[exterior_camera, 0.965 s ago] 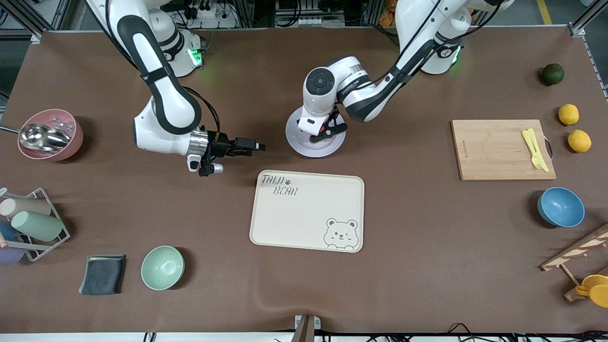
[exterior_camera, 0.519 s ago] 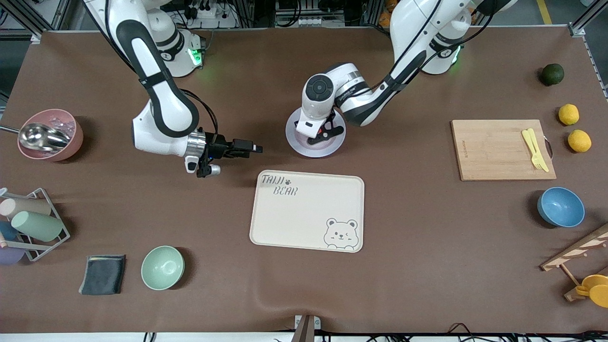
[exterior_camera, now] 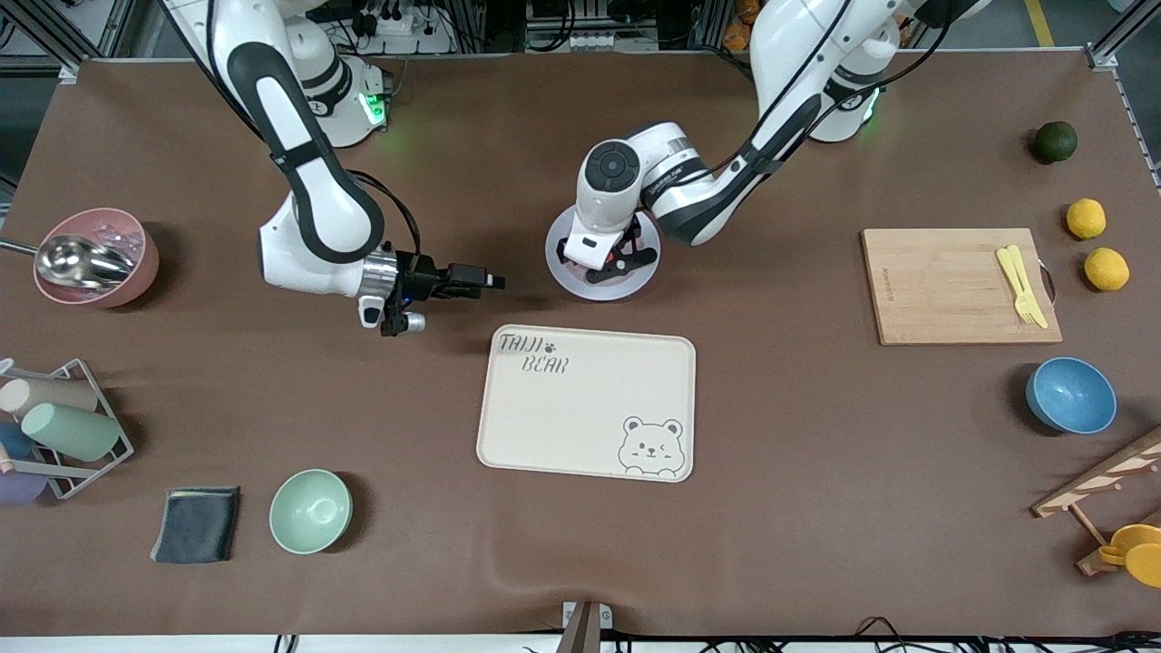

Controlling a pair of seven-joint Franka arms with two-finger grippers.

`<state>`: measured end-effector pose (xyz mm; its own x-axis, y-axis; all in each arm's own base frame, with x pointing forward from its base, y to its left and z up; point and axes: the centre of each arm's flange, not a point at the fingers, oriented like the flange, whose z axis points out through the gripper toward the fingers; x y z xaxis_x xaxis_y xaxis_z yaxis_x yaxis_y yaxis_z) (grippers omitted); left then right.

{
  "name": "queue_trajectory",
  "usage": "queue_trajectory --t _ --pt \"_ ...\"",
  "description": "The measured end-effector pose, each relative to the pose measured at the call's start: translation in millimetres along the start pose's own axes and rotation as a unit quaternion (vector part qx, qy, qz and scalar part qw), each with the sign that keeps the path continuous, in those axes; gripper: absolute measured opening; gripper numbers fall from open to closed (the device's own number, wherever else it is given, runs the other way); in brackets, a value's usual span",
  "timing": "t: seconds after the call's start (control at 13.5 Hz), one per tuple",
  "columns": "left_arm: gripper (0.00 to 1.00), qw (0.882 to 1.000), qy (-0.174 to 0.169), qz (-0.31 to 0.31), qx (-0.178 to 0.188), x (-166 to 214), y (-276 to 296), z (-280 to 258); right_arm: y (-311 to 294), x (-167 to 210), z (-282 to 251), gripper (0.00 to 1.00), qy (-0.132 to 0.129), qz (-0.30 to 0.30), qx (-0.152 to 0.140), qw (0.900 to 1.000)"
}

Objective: Place orange and plate with both arms
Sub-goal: 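Release the orange on the plate while the right gripper grips the plate rim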

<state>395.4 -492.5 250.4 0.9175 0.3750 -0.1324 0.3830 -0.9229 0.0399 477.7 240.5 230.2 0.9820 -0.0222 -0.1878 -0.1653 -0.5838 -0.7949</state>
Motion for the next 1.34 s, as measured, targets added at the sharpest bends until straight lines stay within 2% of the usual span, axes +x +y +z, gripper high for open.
queue_trajectory --t 0.22,0.45,0.52,0.74,0.96,1.11,1.34 --pt "1.00 0.997 0.067 -0.009 -0.032 66 -18 -104 8 -10 14 0.92 0.009 -0.006 0.009 1.000" --pt "1.00 0.993 0.116 -0.006 -0.008 141 -71 -206 18 -25 38 0.88 0.005 -0.002 0.022 1.000" --pt "1.00 0.993 0.119 0.003 0.009 162 -88 -231 20 -31 48 0.83 0.001 -0.004 0.024 1.000" --pt "1.00 0.992 0.108 0.041 0.049 209 -133 -291 31 -40 68 0.79 -0.011 -0.016 0.014 1.000" --pt "1.00 0.991 0.115 0.057 0.049 260 -188 -347 47 -44 74 0.77 -0.013 -0.033 0.011 0.999" --pt "1.00 0.989 0.108 0.086 0.049 296 -242 -375 45 -51 85 0.74 -0.009 -0.028 0.025 0.999" --pt "1.00 0.988 0.091 0.115 0.049 322 -295 -392 39 -71 114 0.73 0.000 -0.037 0.032 0.999"
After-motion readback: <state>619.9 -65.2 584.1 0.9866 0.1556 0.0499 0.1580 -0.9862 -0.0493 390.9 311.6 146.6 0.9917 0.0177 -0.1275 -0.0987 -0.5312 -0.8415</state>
